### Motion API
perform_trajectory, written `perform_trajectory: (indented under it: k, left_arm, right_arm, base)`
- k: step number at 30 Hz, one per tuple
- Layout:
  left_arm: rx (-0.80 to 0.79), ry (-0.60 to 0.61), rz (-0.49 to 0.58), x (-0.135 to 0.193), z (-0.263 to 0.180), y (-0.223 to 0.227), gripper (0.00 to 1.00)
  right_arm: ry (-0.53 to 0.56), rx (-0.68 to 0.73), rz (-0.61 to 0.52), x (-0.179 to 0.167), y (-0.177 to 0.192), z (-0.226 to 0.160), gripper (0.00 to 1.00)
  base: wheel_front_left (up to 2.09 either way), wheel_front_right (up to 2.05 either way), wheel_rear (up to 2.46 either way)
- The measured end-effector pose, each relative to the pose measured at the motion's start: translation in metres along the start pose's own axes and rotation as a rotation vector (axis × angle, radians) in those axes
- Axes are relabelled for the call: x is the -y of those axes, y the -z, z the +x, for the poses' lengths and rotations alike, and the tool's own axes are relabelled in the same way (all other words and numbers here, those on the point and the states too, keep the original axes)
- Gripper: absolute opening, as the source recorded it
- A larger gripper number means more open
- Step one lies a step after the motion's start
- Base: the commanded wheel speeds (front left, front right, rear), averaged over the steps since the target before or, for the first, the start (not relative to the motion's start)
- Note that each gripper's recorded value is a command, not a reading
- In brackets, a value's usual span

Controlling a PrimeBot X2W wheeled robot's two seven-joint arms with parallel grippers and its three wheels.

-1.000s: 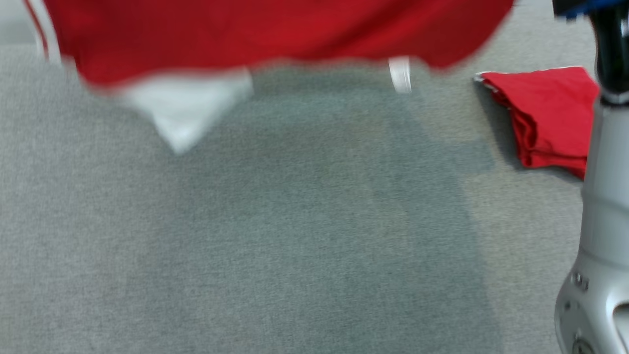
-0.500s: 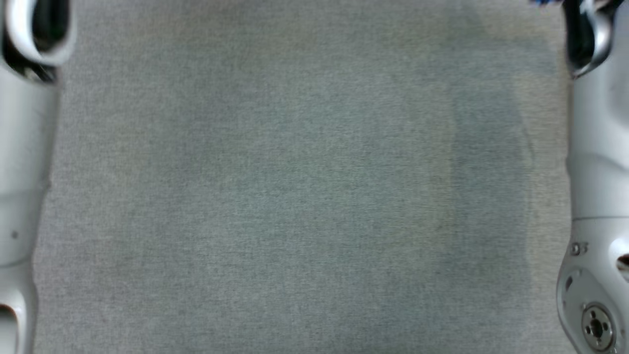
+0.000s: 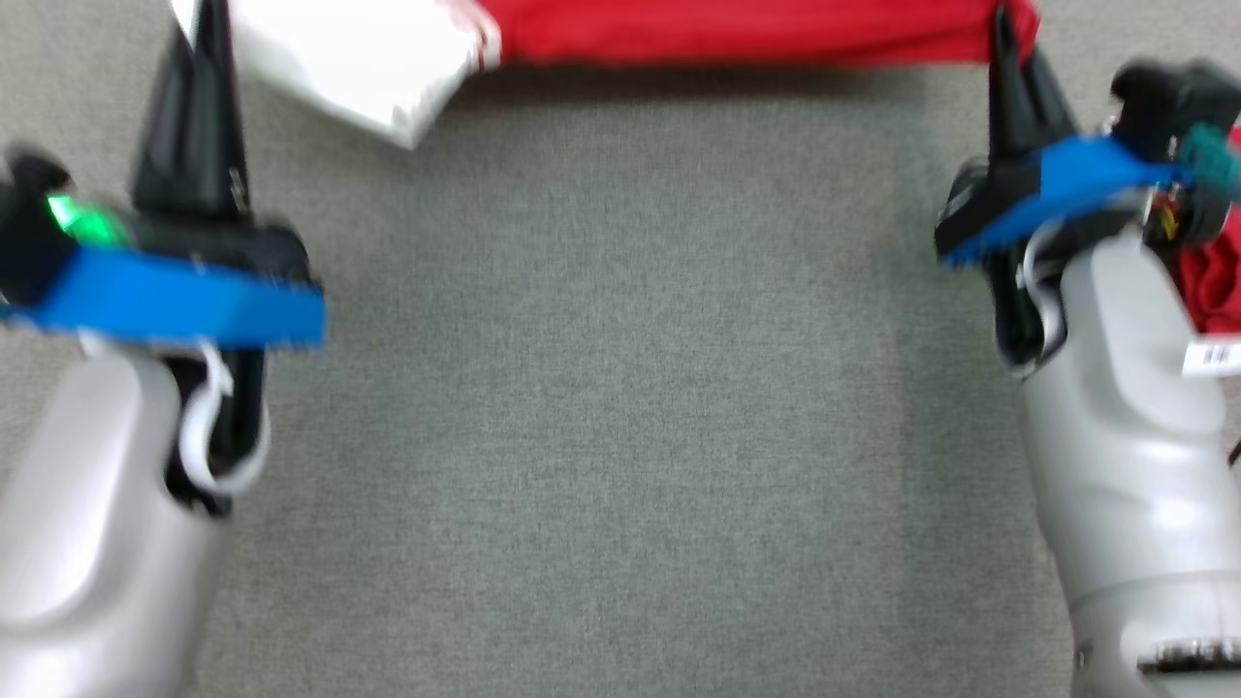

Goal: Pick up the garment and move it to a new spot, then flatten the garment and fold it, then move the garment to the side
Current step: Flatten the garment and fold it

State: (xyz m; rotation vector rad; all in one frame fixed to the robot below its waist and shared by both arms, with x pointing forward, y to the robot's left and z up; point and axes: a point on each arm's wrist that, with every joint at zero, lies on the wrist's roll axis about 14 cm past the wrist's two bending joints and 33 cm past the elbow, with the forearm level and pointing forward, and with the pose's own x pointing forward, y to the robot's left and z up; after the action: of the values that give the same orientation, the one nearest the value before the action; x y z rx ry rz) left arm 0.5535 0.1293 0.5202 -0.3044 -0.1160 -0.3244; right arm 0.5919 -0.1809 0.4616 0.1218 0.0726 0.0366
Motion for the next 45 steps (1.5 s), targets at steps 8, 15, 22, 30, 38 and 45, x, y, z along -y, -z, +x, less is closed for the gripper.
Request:
perform_trajectory:
  k: [8, 15, 22, 30, 38, 45]
  left_arm:
    - [-0.037, -0.044, -0.071, 0.029, -0.084, 0.000, 0.00]
    - [-0.048, -0.087, -0.119, 0.054, -0.157, -0.022, 0.00]
    - [-0.097, -0.102, -0.125, 0.071, -0.198, -0.031, 0.00]
    - [-0.236, -0.144, -0.163, 0.067, -0.217, 0.002, 0.00]
    - [-0.288, -0.143, -0.175, 0.053, -0.192, 0.032, 0.00]
    - [-0.227, -0.140, -0.155, 0.039, -0.145, 0.032, 0.00]
  right_arm:
    - [0.013, 0.016, 0.078, 0.002, 0.003, -0.076, 0.00]
    - [0.019, 0.030, 0.123, 0.003, -0.007, -0.155, 0.00]
    - [0.057, -0.037, 0.131, 0.014, -0.006, -0.221, 0.00]
    - [0.084, -0.176, 0.167, 0.020, 0.021, -0.242, 0.00]
    - [0.071, -0.359, 0.180, 0.014, 0.065, -0.228, 0.00]
    - [0.057, -0.307, 0.199, 0.012, 0.052, -0.191, 0.00]
  base:
    - [0.00, 0.00, 0.00]
    - [0.00, 0.00, 0.00]
    - [0.00, 0.00, 0.00]
    - [0.00, 0.00, 0.00]
    - [0.00, 0.00, 0.00]
    - [0.00, 0.00, 0.00]
